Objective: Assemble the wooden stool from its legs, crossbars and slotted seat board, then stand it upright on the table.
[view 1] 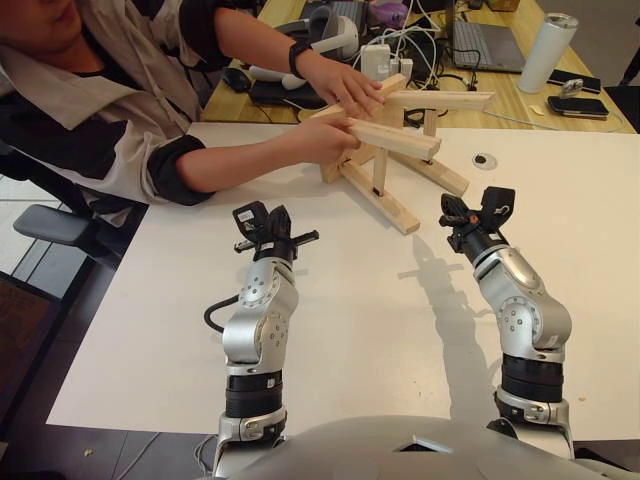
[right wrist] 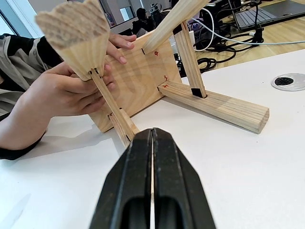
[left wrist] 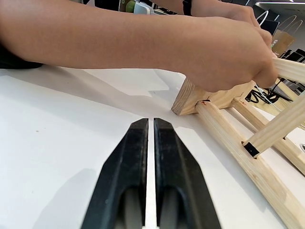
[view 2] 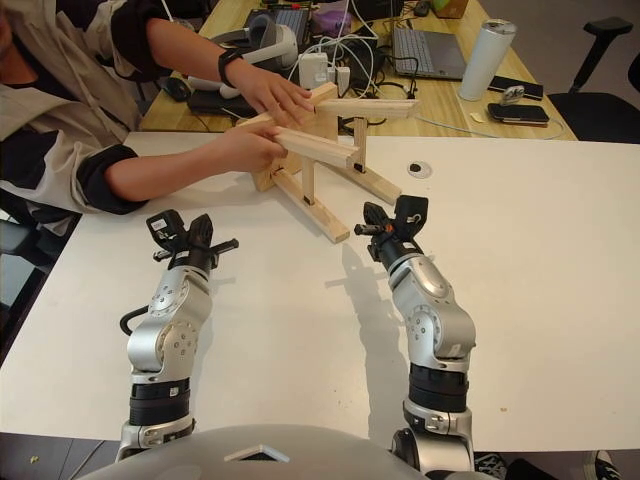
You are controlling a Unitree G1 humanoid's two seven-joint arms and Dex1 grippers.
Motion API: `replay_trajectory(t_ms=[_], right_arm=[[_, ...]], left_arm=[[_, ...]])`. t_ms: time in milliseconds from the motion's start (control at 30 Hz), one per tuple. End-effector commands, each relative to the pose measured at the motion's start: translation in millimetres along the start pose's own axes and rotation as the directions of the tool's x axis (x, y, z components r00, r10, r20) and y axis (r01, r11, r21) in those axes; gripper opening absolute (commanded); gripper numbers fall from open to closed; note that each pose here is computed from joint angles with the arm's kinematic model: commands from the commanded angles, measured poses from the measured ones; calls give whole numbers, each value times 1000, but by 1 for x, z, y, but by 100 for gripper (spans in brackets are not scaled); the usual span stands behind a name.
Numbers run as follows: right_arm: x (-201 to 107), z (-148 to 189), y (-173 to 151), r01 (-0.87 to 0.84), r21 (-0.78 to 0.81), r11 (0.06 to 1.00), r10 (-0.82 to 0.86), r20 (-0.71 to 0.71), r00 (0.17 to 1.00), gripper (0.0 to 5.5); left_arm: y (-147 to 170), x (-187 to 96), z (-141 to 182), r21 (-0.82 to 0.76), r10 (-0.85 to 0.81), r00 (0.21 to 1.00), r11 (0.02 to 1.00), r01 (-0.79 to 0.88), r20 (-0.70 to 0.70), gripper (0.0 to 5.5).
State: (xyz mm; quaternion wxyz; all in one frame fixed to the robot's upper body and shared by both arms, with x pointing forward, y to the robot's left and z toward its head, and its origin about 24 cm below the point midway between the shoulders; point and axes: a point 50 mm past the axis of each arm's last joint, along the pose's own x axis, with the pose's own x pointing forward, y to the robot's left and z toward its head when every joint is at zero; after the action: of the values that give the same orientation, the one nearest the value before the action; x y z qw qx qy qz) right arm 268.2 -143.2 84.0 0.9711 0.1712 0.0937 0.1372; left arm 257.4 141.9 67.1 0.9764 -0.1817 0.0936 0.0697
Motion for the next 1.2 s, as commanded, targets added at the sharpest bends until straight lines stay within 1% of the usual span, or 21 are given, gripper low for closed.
replay_trajectory(t_ms=[33,200,300,433,600,767,867,933,967,1000,1067,1100,1133,1200], right_arm=[[2,2,2,-35,8,999,36,-11,999,2],[1,1,6,-86,4,996,86,-28,996,2],[1,2,10,-126,-27,992,125,-37,992,2],[0,6,27,-216,-84,973,213,-42,976,2],[-4,12,49,-334,-112,936,332,-40,942,2],[-5,19,57,-391,-149,908,391,-31,920,2],[2,40,69,-396,-231,889,417,49,908,2],[6,55,75,-385,-341,858,441,102,892,26],[8,63,79,-380,-454,806,473,106,875,40],[9,67,84,-374,-574,729,511,92,855,55],[15,72,94,-322,-811,489,575,22,818,89],[20,69,100,-310,-883,352,597,-43,801,103],[28,64,101,-301,-928,218,575,-126,808,120],[42,52,96,-296,-955,21,496,-247,832,156]], left_arm=[[-14,2,0,-74,-16,1000,997,16,-1,17],[-14,2,-1,-82,-13,1000,997,13,-2,17],[-14,2,-1,-86,-13,1000,996,13,-5,17],[-14,3,-1,-89,-13,1000,996,13,-9,17],[-13,3,-2,-93,-11,1000,996,10,-12,17],[-14,4,-3,-99,-10,1000,995,8,-16,17],[-14,4,-4,-100,-9,1000,995,7,-15,17],[-14,5,-4,-99,-11,1000,995,9,-15,17],[-15,5,-5,-99,-12,1000,995,11,-16,17],[-15,6,-5,-99,-13,1000,995,11,-16,17],[-15,6,-5,-102,-10,1000,995,9,-14,17],[-14,5,-5,-105,-5,1000,994,4,-11,17],[-14,5,-5,-108,-2,1000,994,1,-9,17],[-15,6,-4,-114,-1,1000,994,0,-7,17]])
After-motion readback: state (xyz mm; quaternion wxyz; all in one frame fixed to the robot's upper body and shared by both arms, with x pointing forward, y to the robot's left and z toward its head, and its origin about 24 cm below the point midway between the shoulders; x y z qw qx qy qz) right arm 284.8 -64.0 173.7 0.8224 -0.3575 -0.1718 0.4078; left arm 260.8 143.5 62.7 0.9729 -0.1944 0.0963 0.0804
